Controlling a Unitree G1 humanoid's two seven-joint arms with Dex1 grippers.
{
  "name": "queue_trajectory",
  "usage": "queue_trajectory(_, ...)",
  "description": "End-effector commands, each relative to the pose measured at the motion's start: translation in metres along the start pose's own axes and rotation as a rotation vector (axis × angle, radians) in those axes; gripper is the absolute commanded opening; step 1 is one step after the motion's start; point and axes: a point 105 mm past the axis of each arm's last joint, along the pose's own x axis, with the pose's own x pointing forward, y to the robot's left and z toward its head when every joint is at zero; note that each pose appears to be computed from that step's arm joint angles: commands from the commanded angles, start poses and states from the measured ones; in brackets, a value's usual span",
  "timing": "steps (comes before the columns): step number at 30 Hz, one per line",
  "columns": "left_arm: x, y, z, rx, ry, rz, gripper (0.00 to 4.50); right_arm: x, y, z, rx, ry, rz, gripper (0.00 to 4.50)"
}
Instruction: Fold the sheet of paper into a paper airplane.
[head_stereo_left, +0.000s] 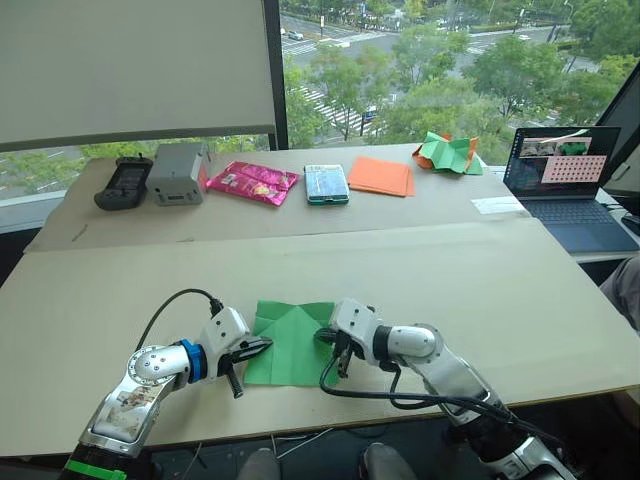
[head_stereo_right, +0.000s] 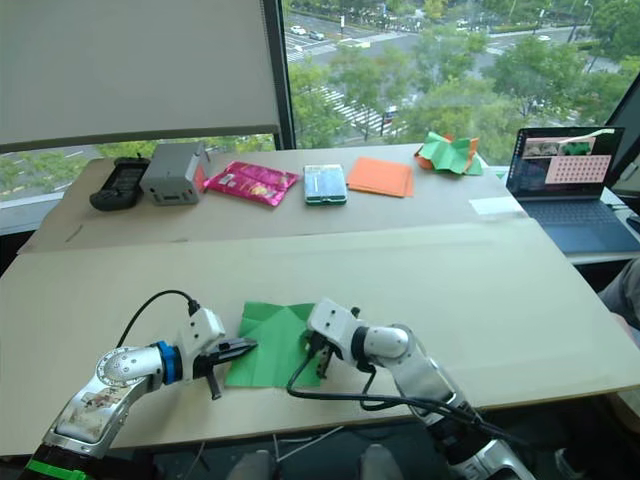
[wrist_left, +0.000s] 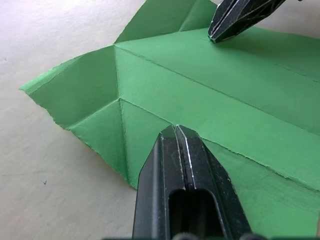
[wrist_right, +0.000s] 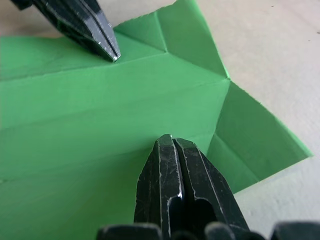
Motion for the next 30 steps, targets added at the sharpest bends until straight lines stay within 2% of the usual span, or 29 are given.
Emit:
queue_trajectory(1, -0.003, -0.002, 0.013, 0.009, -0.031, -0.009, 0.00, -0.015, -0.022, 0.018, 0.026, -0.053, -0.097, 0.60)
queue_trajectory(6, -0.005, -0.003, 0.020, 0.022, -0.041, -0.005, 0.00, -0.021, -0.042, 0.006, 0.146, -0.007, -0.237, 2.24)
queue_trajectory(9, -0.006, -0.002, 0.020, 0.024, -0.035, -0.004, 0.00, -0.019, -0.041, 0.005, 0.214, -0.009, -0.245, 3.27)
queue_trajectory(20, -0.007, 0.000, 0.019, 0.027, -0.027, 0.002, 0.00, -0.005, -0.021, 0.015, 0.368, -0.078, -0.163, 3.27)
queue_trajectory(23, -0.008, 0.000, 0.019, 0.026, -0.029, 0.004, 0.00, -0.005, -0.020, 0.014, 0.374, -0.077, -0.161, 2.47)
queue_trajectory(30, -0.008, -0.002, 0.017, 0.022, -0.028, 0.003, 0.00, -0.006, -0.015, 0.023, 0.336, -0.116, -0.143, 0.02)
